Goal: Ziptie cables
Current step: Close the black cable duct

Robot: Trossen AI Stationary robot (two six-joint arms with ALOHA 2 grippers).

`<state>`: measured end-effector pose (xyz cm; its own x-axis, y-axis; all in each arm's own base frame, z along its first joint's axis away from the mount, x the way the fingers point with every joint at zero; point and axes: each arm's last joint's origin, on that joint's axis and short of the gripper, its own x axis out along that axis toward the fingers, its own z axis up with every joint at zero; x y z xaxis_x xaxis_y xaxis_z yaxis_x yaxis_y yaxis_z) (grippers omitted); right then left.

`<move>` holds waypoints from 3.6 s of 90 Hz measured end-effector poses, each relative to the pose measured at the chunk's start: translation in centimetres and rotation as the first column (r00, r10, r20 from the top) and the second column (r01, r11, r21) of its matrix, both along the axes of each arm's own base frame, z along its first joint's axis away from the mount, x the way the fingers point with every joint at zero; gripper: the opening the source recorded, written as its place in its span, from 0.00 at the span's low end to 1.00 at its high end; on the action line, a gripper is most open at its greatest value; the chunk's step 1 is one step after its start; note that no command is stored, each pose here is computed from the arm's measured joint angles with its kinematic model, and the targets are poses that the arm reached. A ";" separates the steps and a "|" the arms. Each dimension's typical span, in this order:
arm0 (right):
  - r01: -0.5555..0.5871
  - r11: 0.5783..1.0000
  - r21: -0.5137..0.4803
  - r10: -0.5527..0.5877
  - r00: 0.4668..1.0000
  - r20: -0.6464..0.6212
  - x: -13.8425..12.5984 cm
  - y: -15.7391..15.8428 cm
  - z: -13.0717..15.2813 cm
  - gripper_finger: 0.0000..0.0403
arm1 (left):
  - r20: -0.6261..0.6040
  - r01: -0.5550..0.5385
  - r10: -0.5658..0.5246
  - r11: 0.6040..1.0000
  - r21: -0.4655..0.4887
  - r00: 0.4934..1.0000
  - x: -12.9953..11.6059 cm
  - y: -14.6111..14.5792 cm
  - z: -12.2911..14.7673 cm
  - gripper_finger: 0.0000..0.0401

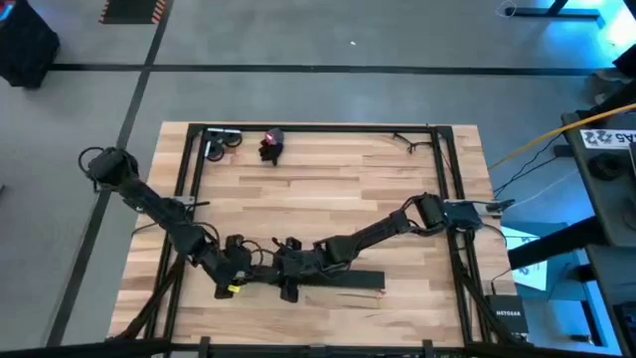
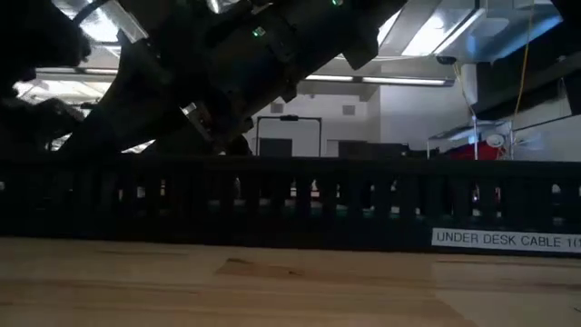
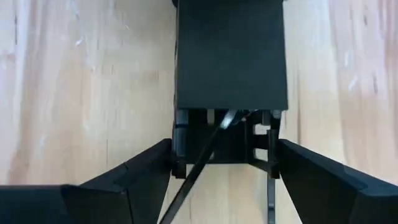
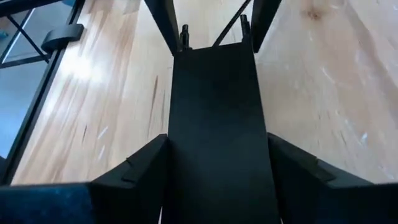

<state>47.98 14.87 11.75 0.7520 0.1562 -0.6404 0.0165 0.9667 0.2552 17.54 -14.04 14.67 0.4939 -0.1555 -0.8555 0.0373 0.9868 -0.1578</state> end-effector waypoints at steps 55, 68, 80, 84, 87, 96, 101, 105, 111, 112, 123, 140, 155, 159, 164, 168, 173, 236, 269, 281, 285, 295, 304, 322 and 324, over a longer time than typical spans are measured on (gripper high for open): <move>-0.026 0.999 0.032 0.023 0.995 0.100 0.6 0.4 -0.3 0.55 | 0.143 0.026 -0.016 0.997 -0.070 0.990 1.1 -0.7 -2.0 0.51; -0.026 0.999 0.035 0.022 0.992 0.124 0.7 0.4 -0.2 0.55 | 0.166 0.054 -0.043 0.997 -0.059 0.985 1.3 -0.7 -1.9 0.56; -0.028 0.999 0.025 0.025 0.992 0.126 0.8 0.4 -0.2 0.55 | 0.178 0.069 -0.060 0.996 -0.048 0.982 1.4 -0.7 -1.9 0.61; -0.028 0.999 0.022 0.025 0.992 0.128 0.8 0.4 -0.1 0.55 | 0.179 0.067 -0.057 0.997 -0.049 0.982 1.4 -0.7 -1.9 0.62; -0.028 0.999 0.021 0.025 0.992 0.127 0.8 0.4 -0.2 0.55 | 0.178 0.066 -0.056 0.996 -0.051 0.982 1.4 -0.7 -1.9 0.63; -0.030 0.999 0.014 0.028 0.993 0.115 0.8 0.3 -0.2 0.55 | 0.128 0.080 -0.070 0.994 -0.076 0.989 1.4 -0.7 -1.3 0.65; -0.027 1.000 0.006 0.026 0.993 0.112 0.8 0.2 -0.1 0.55 | 0.062 0.062 -0.057 0.995 -0.082 0.996 1.2 -0.7 -0.7 0.65; -0.025 1.000 0.009 0.024 0.993 0.112 0.9 0.0 -0.1 0.55 | 0.008 0.032 -0.031 0.996 -0.078 0.999 1.0 -0.6 -0.3 0.65; -0.022 1.000 0.010 0.021 0.993 0.113 0.9 -0.1 0.0 0.55 | -0.044 -0.008 0.005 0.997 -0.078 0.999 0.7 -0.5 0.6 0.64; -0.021 1.000 0.009 0.020 0.994 0.111 0.9 -0.1 0.0 0.55 | -0.051 -0.013 0.009 0.997 -0.081 0.999 0.7 -0.6 0.8 0.64; -0.015 1.000 0.006 0.015 0.996 0.088 0.8 -0.2 -0.3 0.55 | -0.079 -0.019 0.010 0.993 -0.115 0.997 0.0 -0.7 1.9 0.62; -0.021 1.000 0.004 0.021 0.997 0.080 0.7 -0.3 -0.3 0.55 | -0.104 -0.088 0.075 0.988 -0.127 0.992 -1.1 -0.7 2.4 0.59; -0.035 0.999 0.004 0.034 0.996 0.080 0.7 -0.2 -0.3 0.55 | -0.078 -0.116 0.108 0.988 -0.098 0.991 -1.8 -1.4 1.0 0.59; -0.041 0.999 0.000 0.040 0.996 0.081 0.7 -0.2 -0.3 0.55 | -0.069 -0.123 0.118 0.989 -0.078 0.991 -1.9 -1.4 0.3 0.59; -0.050 0.999 -0.013 0.051 0.995 0.084 0.7 -0.1 -0.3 0.55 | -0.060 -0.148 0.145 0.988 -0.043 0.988 -1.8 -1.3 -0.5 0.59; -0.054 0.998 -0.017 0.056 0.995 0.086 0.7 -0.1 -0.3 0.55 | -0.047 -0.152 0.151 0.988 -0.029 0.987 -1.7 -1.3 -1.1 0.59; -0.057 0.998 -0.020 0.059 0.994 0.087 0.7 -0.1 -0.3 0.55 | -0.025 -0.145 0.145 0.989 -0.023 0.989 -1.4 -1.4 -1.7 0.59; -0.055 0.998 -0.044 0.059 0.993 0.099 0.7 0.0 -0.3 0.55 | 0.072 -0.043 0.043 0.999 0.002 0.997 -0.3 -2.3 -2.9 0.01; -0.032 0.998 -0.055 0.037 0.994 0.098 0.7 -0.2 -0.3 0.55 | 0.082 -0.047 0.046 0.999 0.013 0.996 0.0 -2.1 -2.9 0.01; -0.026 0.999 -0.048 0.032 0.991 0.127 0.9 -0.4 -0.2 0.55 | 0.082 -0.048 0.046 0.999 0.013 0.996 0.0 -2.1 -2.9 0.01; -0.029 0.999 -0.046 0.035 0.991 0.126 1.0 -0.5 -0.2 0.55 | 0.082 -0.049 0.048 0.999 0.013 0.995 0.0 -2.1 -2.9 0.01; -0.038 0.998 -0.041 0.043 0.991 0.128 1.0 -0.6 -0.2 0.55 | 0.084 -0.051 0.049 0.999 0.013 0.995 0.0 -2.1 -2.9 0.01; -0.026 0.999 -0.046 0.031 0.991 0.130 1.0 -0.7 -0.1 0.55 | 0.085 -0.052 0.050 0.999 0.013 0.995 0.0 -2.1 -2.9 0.01; -0.019 0.999 -0.035 0.023 0.995 0.099 1.0 -0.9 -0.2 0.55 | 0.083 -0.062 0.061 0.998 0.004 0.995 0.0 -2.1 -2.9 0.01; -0.016 0.999 -0.031 0.018 0.995 0.096 0.9 -0.9 -0.2 0.55 | 0.081 -0.064 0.064 0.998 0.001 0.995 0.0 -2.1 -2.9 0.01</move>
<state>48.92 13.94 11.57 0.8080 0.1511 -0.5695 -0.0233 0.9740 0.2254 17.52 -16.14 11.75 0.5703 -0.1184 -0.8128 -0.0136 0.9881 -0.1535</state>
